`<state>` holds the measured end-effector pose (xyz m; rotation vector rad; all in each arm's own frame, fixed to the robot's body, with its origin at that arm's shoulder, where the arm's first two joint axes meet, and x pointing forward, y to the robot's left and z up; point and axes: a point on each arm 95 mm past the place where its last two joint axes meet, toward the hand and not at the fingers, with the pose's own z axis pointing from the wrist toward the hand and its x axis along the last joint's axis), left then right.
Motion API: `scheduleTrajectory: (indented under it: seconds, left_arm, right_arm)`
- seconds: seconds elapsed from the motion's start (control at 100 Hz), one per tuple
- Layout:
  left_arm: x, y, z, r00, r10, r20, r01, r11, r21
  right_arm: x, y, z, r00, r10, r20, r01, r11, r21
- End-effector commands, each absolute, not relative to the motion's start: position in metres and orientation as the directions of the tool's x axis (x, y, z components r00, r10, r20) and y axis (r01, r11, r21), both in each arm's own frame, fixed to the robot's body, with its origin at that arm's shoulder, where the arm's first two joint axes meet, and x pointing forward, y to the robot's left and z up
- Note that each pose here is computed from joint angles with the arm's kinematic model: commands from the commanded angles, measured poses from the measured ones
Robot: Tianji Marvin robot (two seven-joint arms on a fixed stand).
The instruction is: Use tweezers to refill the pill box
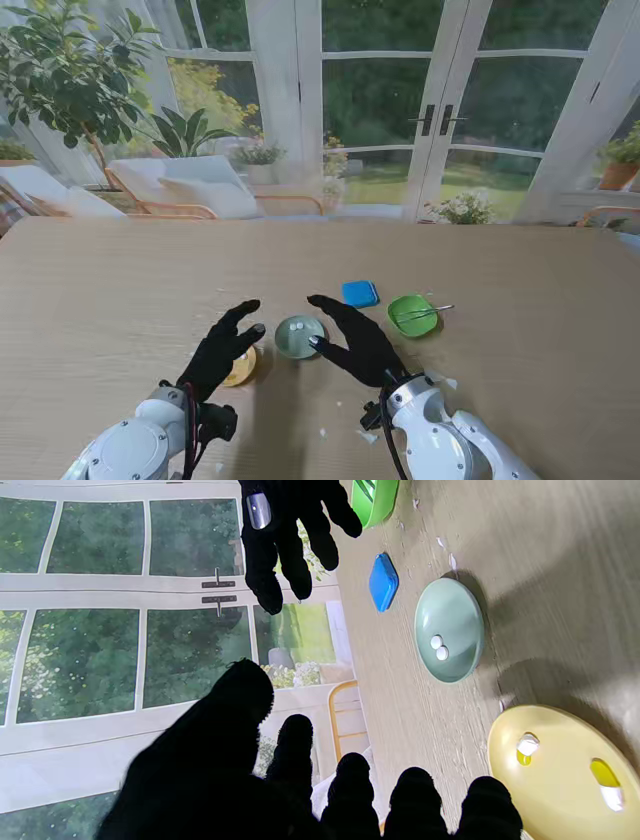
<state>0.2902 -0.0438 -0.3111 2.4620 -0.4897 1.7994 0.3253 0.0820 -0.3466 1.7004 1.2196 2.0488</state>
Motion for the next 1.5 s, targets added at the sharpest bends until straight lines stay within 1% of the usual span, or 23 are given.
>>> scheduleTrajectory:
  seconds: [0.0, 0.54, 0.91, 1.11, 1.26, 1.35, 1.49]
  left_arm:
    - [0.287, -0.046, -0.310, 0.276, -0.221, 0.936, -0.302, -0.944, -0.134]
    - [0.288, -0.048, -0.306, 0.266, -0.219, 0.939, -0.305, -0.943, -0.134]
    - [0.290, -0.048, -0.305, 0.273, -0.227, 0.935, -0.324, -0.937, -0.133]
    - [0.288, -0.046, -0.307, 0.285, -0.234, 0.930, -0.343, -0.930, -0.130]
    - [0.288, -0.044, -0.307, 0.284, -0.242, 0.928, -0.348, -0.928, -0.135]
    - [0.288, -0.042, -0.306, 0.286, -0.245, 0.926, -0.352, -0.926, -0.136]
    - [0.290, -0.040, -0.306, 0.296, -0.256, 0.920, -0.366, -0.920, -0.139]
  right_arm:
    - [0.322, 0.087, -0.347, -0.308, 0.617, 0.724, 0.345, -0.637, 0.689]
    - [0.322, 0.085, -0.345, -0.304, 0.624, 0.720, 0.332, -0.639, 0.694]
    - [0.320, 0.084, -0.344, -0.295, 0.647, 0.703, 0.333, -0.620, 0.710]
    - [0.319, 0.084, -0.343, -0.283, 0.682, 0.675, 0.315, -0.599, 0.737]
    - [0.322, 0.080, -0.339, -0.263, 0.733, 0.627, 0.292, -0.558, 0.776]
    - [0.331, 0.073, -0.334, -0.259, 0.773, 0.580, 0.274, -0.517, 0.811]
    - [0.355, 0.057, -0.325, -0.253, 0.835, 0.488, 0.260, -0.427, 0.866]
